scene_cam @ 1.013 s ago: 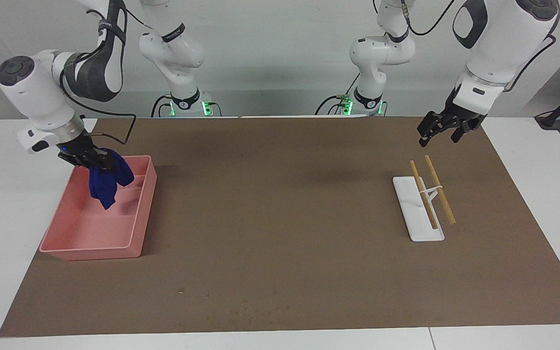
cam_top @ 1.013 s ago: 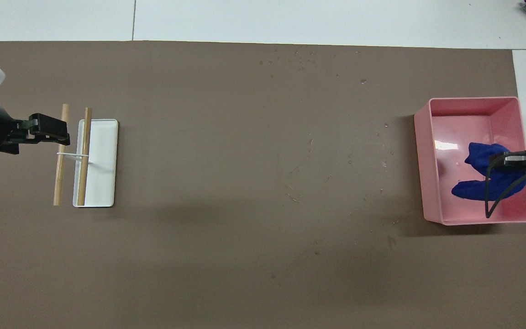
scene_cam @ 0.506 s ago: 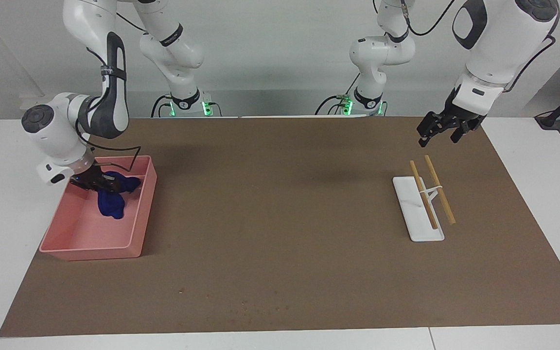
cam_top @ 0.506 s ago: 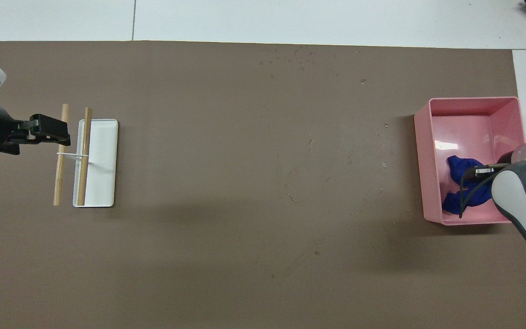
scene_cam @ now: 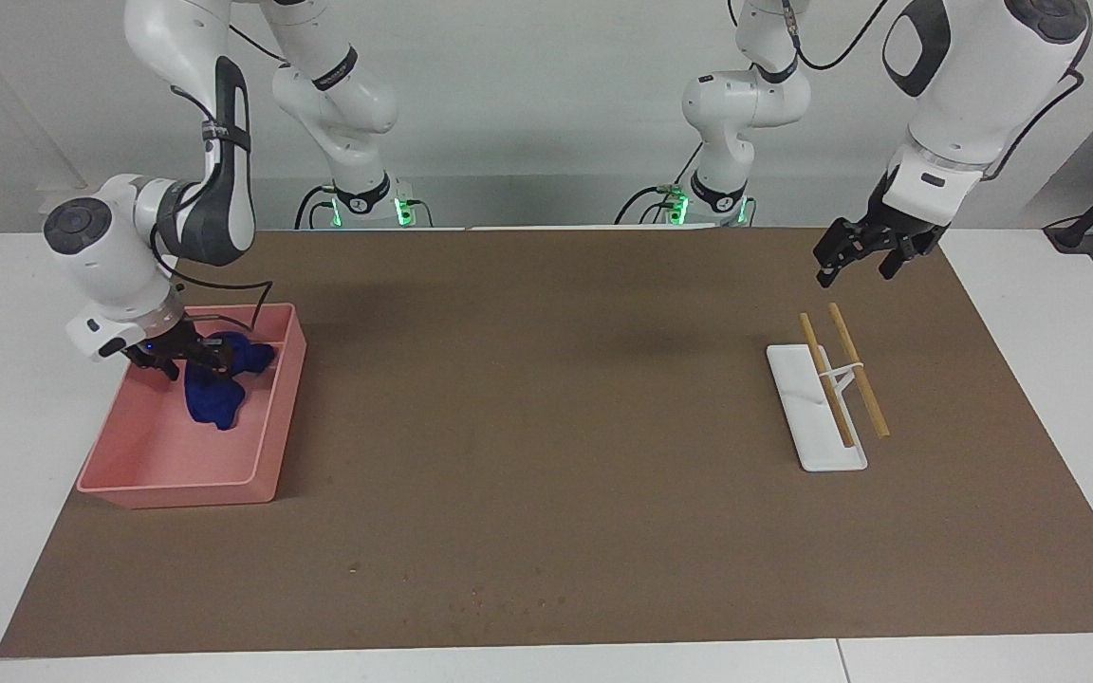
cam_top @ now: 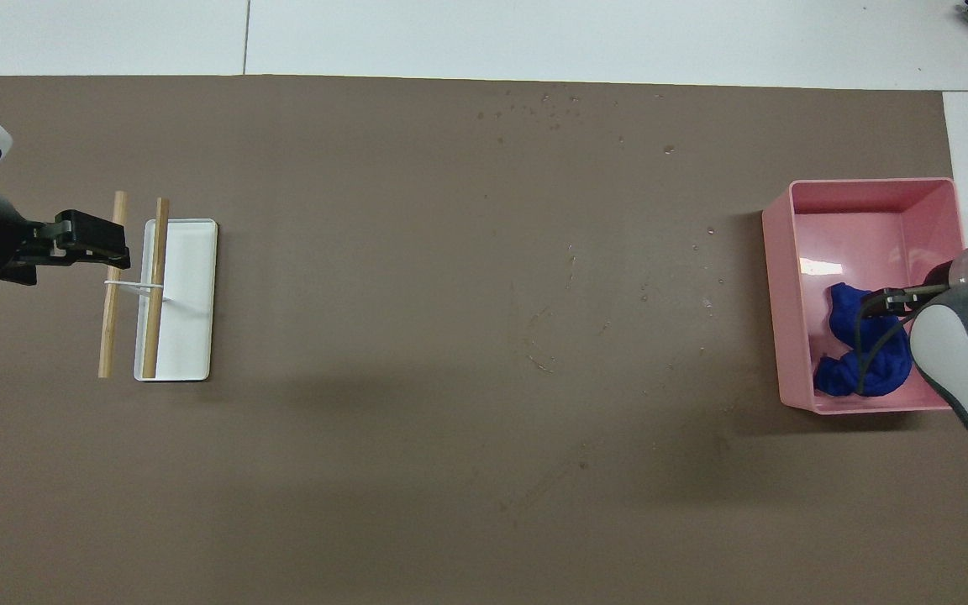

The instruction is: Wipe water with towel using both arms

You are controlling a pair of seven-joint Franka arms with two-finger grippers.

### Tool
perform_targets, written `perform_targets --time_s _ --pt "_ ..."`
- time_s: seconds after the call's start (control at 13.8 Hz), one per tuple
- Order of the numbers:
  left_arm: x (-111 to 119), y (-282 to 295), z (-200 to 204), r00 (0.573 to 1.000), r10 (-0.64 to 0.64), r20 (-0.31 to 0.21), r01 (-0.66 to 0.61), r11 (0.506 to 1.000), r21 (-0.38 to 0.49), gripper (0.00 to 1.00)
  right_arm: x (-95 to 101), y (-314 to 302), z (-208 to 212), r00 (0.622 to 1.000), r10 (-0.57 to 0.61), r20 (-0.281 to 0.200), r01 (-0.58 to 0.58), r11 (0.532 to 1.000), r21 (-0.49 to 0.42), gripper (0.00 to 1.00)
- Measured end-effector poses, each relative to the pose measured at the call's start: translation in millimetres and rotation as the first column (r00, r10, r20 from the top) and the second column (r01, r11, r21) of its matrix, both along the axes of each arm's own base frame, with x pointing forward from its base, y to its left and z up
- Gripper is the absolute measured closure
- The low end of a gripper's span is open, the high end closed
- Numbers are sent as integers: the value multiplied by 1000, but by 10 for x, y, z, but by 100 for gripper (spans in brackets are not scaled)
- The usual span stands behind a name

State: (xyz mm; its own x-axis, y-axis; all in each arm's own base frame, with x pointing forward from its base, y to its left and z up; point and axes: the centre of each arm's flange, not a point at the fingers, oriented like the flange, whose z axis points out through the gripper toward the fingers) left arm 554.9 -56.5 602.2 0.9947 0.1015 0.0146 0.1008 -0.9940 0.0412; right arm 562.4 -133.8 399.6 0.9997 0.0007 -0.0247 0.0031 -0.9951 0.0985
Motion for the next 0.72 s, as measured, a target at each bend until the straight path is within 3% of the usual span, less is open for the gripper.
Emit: perform_targets --time_s 0.07,0.29,0.72 --pt "0 0 0 1000 0 0 0 1000 0 0 54 142 240 1000 -15 18 15 1000 1 2" --pt "-2 0 -15 1000 0 -3 0 1000 0 0 131 681 944 996 -54 67 53 998 30 2" --pt "-4 0 -38 1000 4 -8 -4 1000 1 0 77 1804 2050 988 -120 96 116 992 51 2"
